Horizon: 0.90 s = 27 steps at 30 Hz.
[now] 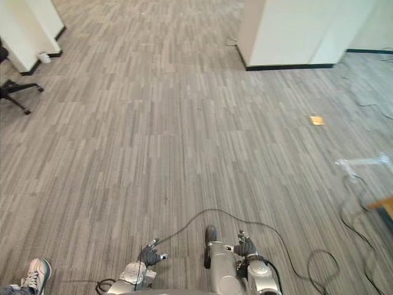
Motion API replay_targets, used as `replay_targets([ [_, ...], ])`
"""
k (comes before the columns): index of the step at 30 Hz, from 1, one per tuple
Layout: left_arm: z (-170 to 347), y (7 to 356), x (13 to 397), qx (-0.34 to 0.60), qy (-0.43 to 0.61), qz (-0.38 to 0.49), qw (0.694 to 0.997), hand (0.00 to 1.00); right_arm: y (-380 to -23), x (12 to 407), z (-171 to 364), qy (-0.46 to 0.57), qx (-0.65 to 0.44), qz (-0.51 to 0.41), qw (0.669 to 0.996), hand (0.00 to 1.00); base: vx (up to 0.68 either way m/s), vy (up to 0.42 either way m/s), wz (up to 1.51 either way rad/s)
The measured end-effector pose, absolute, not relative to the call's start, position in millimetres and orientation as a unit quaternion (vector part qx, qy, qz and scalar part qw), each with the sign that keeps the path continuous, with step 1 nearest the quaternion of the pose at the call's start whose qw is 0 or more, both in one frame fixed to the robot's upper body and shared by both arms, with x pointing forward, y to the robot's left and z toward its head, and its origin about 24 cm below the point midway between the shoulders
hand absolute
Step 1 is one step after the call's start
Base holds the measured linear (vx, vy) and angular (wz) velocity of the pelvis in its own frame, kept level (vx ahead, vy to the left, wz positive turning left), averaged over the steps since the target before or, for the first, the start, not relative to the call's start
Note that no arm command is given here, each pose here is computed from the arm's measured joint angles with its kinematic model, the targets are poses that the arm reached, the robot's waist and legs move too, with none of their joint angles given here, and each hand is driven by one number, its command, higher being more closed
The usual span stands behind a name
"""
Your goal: Organize washtable
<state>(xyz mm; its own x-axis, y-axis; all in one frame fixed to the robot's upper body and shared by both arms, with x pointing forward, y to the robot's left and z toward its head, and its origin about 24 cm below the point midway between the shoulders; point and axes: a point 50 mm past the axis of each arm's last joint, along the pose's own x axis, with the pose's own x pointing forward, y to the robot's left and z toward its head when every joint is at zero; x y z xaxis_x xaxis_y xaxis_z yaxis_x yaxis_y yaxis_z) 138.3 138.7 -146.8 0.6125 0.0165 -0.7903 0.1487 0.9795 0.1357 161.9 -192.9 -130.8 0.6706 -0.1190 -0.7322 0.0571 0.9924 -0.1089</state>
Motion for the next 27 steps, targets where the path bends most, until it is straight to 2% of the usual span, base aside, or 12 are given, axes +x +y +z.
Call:
replay_targets([
  [4, -147.7, 156.6, 137.4, 0.057, 0.448, 0.031, 0.891, 0.00, -195.2, 153.6, -138.0, 0.434, -0.041, -0.056, 0.898, 0.00, 0.67, -0.145, 0.00],
  [8, -141.5, 168.2, 144.6, 0.047, 0.427, 0.059, 0.901, 0.00, -191.7, 143.8, -143.9, 0.454, -0.033, -0.058, 0.889, 0.00, 0.59, -0.006, -0.23],
  [14, -143.5, 181.1, 135.5, 0.026, 0.434, 0.098, 0.895, 0.00, -187.9, 120.6, -152.9, 0.484, -0.031, -0.053, 0.873, 0.00, 0.84, 0.366, -0.48],
  [18, -141.9, 202.0, 133.1, 0.024, 0.434, 0.130, 0.891, 0.00, -170.7, 126.2, -151.8, 0.472, -0.009, -0.040, 0.881, 0.00, 0.67, 0.362, 0.08],
  [27, -150.2, 187.1, 122.0, 0.055, 0.467, 0.076, 0.879, 0.00, -174.3, 153.5, -136.8, 0.416, -0.021, -0.027, 0.909, 0.00, 0.66, 0.147, 0.33],
])
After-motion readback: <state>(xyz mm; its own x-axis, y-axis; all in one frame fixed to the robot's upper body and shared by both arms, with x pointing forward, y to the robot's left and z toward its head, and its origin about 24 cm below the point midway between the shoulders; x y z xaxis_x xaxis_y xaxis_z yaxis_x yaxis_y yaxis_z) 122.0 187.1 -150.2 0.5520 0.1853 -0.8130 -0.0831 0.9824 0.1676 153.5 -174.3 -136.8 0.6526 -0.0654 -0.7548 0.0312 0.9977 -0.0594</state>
